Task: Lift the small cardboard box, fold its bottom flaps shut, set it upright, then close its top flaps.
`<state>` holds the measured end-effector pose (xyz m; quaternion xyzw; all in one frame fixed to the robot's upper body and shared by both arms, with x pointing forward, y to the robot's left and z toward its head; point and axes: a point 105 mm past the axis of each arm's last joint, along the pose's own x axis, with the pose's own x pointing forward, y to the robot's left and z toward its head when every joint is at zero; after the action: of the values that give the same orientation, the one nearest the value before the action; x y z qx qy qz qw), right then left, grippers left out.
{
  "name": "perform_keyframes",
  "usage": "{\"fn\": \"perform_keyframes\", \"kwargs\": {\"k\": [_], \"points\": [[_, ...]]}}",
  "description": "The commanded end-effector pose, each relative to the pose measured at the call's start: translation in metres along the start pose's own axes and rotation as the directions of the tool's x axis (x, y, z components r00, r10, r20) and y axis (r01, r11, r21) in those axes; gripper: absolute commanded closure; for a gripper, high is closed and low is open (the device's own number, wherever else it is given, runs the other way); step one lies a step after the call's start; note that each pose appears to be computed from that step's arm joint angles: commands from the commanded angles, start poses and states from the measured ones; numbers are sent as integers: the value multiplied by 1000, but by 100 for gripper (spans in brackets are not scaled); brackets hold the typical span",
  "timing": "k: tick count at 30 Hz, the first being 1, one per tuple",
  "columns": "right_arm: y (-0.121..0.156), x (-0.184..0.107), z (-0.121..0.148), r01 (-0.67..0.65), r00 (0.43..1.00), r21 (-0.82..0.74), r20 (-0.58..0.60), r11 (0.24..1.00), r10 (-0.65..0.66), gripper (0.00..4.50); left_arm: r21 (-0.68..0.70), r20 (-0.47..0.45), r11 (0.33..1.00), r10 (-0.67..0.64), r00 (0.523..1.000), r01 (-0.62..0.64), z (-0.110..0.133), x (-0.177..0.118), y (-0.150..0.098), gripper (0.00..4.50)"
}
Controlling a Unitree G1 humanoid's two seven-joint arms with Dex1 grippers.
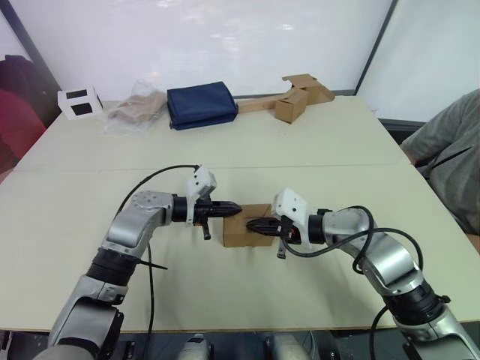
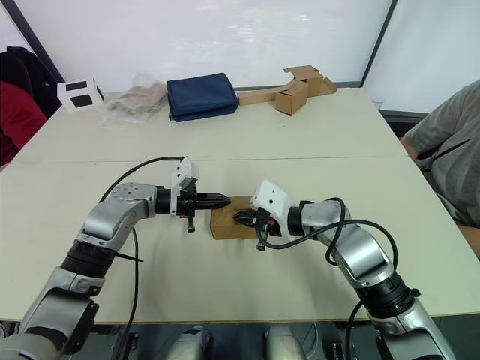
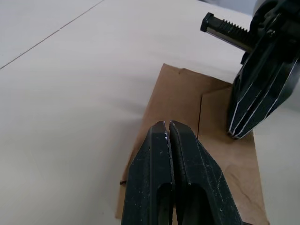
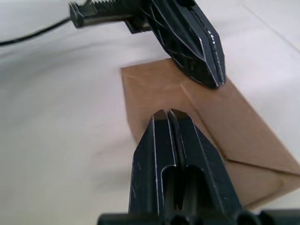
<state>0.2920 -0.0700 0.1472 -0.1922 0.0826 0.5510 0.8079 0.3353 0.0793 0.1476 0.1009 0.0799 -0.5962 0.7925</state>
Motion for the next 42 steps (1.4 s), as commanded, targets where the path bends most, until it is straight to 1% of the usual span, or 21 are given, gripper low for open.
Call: {"fn": "perform_keyframes", "kwargs": {"k": [1, 3, 4, 6, 7, 8, 9, 11, 12, 14, 15, 17, 19, 20, 22, 23, 26, 29, 33, 36, 42], "points": [[-5, -10, 17, 28, 999, -30, 48, 999, -26, 450, 59, -44, 998, 2, 999, 1, -3, -1, 0, 441], [-11, -14, 22, 63, 995, 5, 73, 998, -63, 450, 82, -49, 997, 7, 999, -3, -1, -2, 1, 441], [-19, -16, 23, 115, 989, 48, 85, 992, -119, 450, 69, -21, 998, 11, 1000, -9, 5, -3, 2, 441], [-31, -21, 21, 199, 975, 154, 65, 968, -211, 450, -10, 116, 1000, 22, 993, -21, 30, -8, 5, 441], [-36, -23, 22, 234, 968, 179, 54, 956, -247, 450, -65, 208, 998, 40, 977, -27, 47, -14, 8, 441], [-38, -24, 22, 258, 962, 203, 36, 944, -271, 450, -99, 274, 995, 56, 960, -30, 60, -19, 10, 441], [-40, -25, 28, 267, 956, 220, 62, 938, -286, 450, -98, 300, 993, 91, 950, -64, 67, -23, 12, 441], [-43, -29, 38, 295, 939, 237, 105, 926, -326, 450, -88, 300, 988, 150, 942, -129, 71, -29, 12, 441], [-49, -33, 44, 336, 917, 237, 136, 912, -374, 450, -76, 287, 983, 180, 941, -165, 70, -31, 11, 441], [-59, -42, 56, 419, 873, 186, 187, 889, -451, 450, -2, 207, 954, 294, 933, -300, 62, -36, 15, 441], [-62, -46, 57, 455, 855, 158, 196, 876, -479, 450, 22, 190, 941, 327, 926, -337, 60, -37, 15, 441], [-64, -51, 57, 504, 821, 160, 216, 849, -528, 450, 51, 177, 929, 352, 919, -365, 59, -37, 12, 441], [-57, -47, 48, 471, 861, 114, 155, 875, -484, 450, 72, 127, 932, 345, 930, -356, 53, -32, 7, 441], [-50, -42, 43, 435, 888, 96, 117, 895, -444, 450, 65, 107, 943, 318, 942, -326, 50, -29, 3, 441], [-43, -37, 40, 398, 909, 85, 95, 914, -405, 450, 24, 46, 980, 196, 979, -198, 42, -22, -13, 441], [-39, -34, 39, 381, 917, 92, 87, 920, -389, 450, 21, 36, 987, 161, 986, -162, 41, -20, -18, 441], [-27, -24, 34, 321, 944, 114, 42, 940, -328, 450, 17, 22, 988, 150, 988, -151, 40, -14, -22, 441], [-20, -19, 32, 292, 954, 126, 25, 948, -298, 450, 12, 2, 991, 132, 991, -132, 39, -12, -25, 441], [-11, -11, 23, 255, 967, 116, -30, 960, -253, 450, 37, -59, 993, 115, 992, -113, 28, -11, -30, 441], [-11, -7, 20, 248, 969, 108, -44, 963, -245, 450, 72, -106, 990, 130, 986, -123, 19, -9, -26, 441], [-14, -2, 11, 246, 967, 90, -89, 965, -238, 450, 76, -137, 991, 118, 984, -108, 9, -2, -24, 441]]}}
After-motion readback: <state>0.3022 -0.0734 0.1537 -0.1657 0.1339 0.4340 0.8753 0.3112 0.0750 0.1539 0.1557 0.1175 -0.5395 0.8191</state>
